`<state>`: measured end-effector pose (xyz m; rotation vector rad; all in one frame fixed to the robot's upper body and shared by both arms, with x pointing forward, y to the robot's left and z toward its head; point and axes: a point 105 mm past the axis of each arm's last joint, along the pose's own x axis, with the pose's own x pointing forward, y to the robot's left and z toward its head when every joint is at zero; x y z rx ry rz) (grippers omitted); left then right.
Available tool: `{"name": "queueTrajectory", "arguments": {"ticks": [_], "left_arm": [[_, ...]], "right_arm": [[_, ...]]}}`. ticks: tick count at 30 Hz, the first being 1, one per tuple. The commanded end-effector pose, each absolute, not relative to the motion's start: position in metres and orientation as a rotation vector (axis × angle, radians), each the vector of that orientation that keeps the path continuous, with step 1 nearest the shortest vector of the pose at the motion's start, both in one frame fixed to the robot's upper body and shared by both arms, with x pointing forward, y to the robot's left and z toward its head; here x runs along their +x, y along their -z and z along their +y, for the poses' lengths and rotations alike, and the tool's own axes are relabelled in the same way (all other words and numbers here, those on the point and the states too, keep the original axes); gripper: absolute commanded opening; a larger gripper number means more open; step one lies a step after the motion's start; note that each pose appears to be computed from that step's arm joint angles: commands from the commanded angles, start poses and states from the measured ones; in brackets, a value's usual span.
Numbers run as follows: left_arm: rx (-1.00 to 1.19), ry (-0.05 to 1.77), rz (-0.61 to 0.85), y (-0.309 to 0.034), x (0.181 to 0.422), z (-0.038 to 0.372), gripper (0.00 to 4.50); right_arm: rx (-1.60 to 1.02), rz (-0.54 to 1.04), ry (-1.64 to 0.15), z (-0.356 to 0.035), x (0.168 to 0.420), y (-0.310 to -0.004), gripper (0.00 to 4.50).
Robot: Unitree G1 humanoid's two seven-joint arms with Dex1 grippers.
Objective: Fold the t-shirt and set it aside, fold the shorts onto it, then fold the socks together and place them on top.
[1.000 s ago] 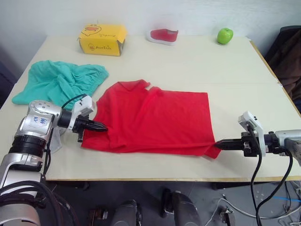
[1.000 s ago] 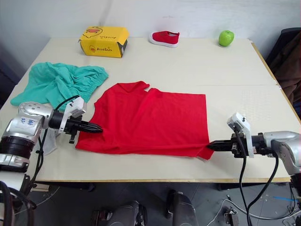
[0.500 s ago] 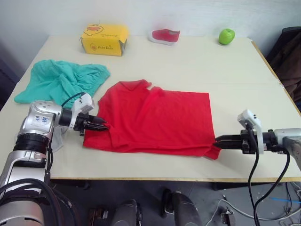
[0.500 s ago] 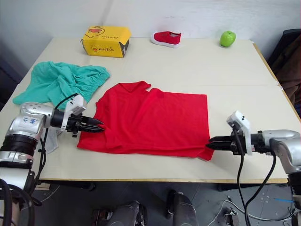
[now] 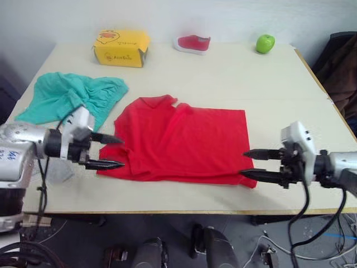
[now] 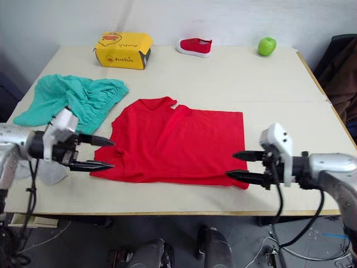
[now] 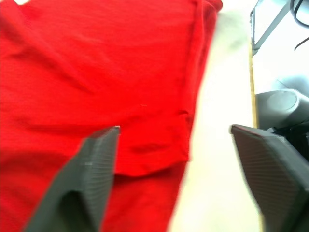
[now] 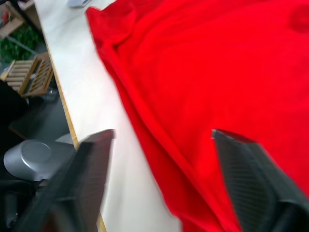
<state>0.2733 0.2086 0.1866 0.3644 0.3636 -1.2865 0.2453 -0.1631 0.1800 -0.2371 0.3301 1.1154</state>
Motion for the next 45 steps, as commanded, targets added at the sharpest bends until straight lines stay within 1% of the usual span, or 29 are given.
{"name": "queueTrajectory", "arguments": {"ticks": [1,5,6,9,11,15,22,25,28,30,31,33,36,39,41,45], "left_arm": [[0.439,1.31,0.382,-0.178,0.261,0.209,2.53],[0.476,1.358,0.437,-0.163,0.253,0.208,1.21],[0.475,1.374,0.441,-0.161,0.251,0.205,0.87],[0.455,1.434,0.441,-0.153,0.249,0.191,0.01],[0.464,1.47,0.459,-0.146,0.247,0.186,0.01],[0.494,1.473,0.467,-0.136,0.256,0.184,0.01],[0.554,1.362,0.395,-0.135,0.301,0.184,0.01],[0.538,1.351,0.367,-0.139,0.314,0.18,0.01],[0.51,1.281,0.28,-0.15,0.339,0.169,0.01],[0.536,1.234,0.248,-0.153,0.349,0.169,0.01],[0.548,1.222,0.232,-0.157,0.35,0.171,0.01],[0.54,1.237,0.218,-0.165,0.342,0.177,0.01],[0.43,1.362,0.267,-0.176,0.307,0.183,0.01],[0.362,1.472,0.39,-0.178,0.268,0.191,0.01],[0.39,1.473,0.443,-0.171,0.259,0.195,0.01],[0.427,1.436,0.466,-0.158,0.263,0.194,0.01]], "right_arm": [[-0.302,0.303,-1.153,-0.146,0.241,-0.17,1.65],[-0.331,0.311,-1.181,-0.14,0.242,-0.16,0.15],[-0.334,0.309,-1.186,-0.139,0.242,-0.159,0.0],[-0.351,0.306,-1.22,-0.133,0.242,-0.155,0.0],[-0.368,0.302,-1.241,-0.129,0.242,-0.152,0.0],[-0.357,0.289,-1.253,-0.123,0.243,-0.154,0.0],[-0.369,0.311,-1.241,-0.123,0.243,-0.139,0.0],[-0.358,0.308,-1.234,-0.123,0.245,-0.138,0.0],[-0.349,0.313,-1.223,-0.125,0.247,-0.135,0.0],[-0.35,0.319,-1.213,-0.128,0.247,-0.133,0.0],[-0.356,0.32,-1.195,-0.131,0.248,-0.132,0.0],[-0.362,0.318,-1.161,-0.137,0.25,-0.132,0.0],[-0.376,0.33,-1.114,-0.148,0.251,-0.131,0.0],[-0.365,0.345,-1.076,-0.161,0.248,-0.13,0.0],[-0.348,0.344,-1.063,-0.163,0.247,-0.131,0.0],[-0.34,0.336,-1.088,-0.157,0.244,-0.13,0.0]]}}
